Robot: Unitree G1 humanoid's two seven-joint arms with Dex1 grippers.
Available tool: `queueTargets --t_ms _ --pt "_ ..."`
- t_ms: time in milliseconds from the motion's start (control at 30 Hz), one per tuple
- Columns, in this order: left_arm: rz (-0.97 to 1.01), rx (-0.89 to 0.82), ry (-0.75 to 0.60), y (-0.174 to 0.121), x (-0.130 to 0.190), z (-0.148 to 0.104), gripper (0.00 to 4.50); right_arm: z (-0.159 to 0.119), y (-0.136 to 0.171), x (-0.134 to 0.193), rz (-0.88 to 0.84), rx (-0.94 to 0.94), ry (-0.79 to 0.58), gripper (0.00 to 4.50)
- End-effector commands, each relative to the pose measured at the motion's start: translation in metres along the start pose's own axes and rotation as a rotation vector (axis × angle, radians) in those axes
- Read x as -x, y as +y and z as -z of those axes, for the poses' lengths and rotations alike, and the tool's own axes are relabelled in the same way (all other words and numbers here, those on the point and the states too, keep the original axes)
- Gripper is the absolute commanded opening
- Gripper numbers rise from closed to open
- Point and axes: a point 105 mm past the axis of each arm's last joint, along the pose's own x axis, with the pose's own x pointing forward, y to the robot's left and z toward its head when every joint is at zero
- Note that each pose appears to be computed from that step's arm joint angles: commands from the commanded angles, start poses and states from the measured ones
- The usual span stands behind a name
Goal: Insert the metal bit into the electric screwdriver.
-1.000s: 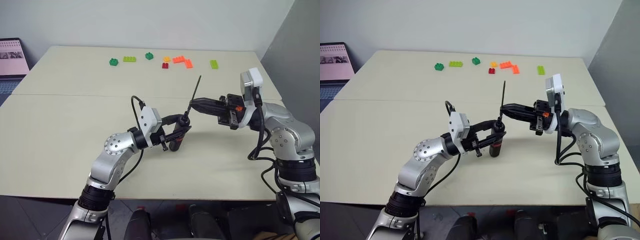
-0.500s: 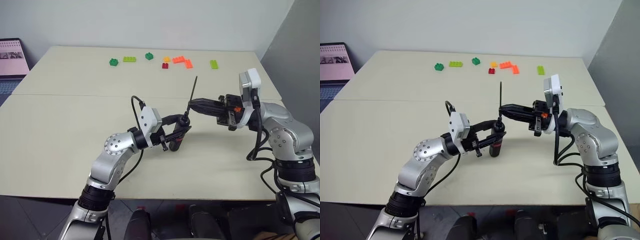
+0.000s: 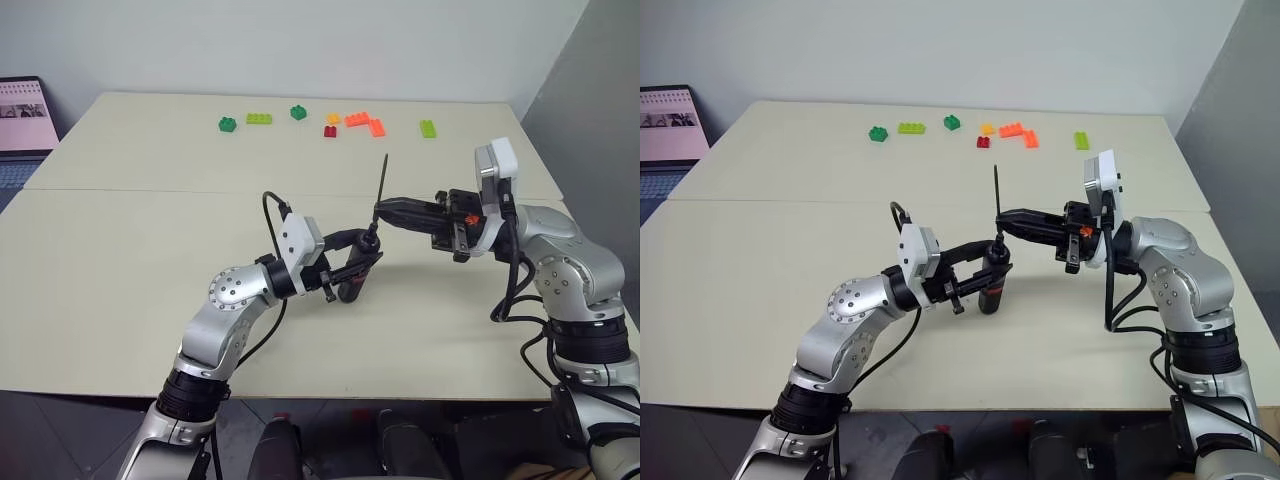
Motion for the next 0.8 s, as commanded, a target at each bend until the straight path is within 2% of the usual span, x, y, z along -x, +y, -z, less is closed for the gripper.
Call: queueTargets --t_ms 33,267,800 --pt "-0.032 -0.027 0.049 0.005 0.005 0.007 1.64 -0.002 0.002 0.001 -0.001 0.017 0.015 0.0" --pt "-0.04 -0.03 0.046 0.006 0.005 0.007 1.64 0.011 0.0 0.007 0.024 -0.022 0.047 0.0" --pt "-0.068 -0.046 0.041 0.011 0.005 0.005 1.64 0.021 0.008 0.003 0.036 -0.07 0.138 0.0"
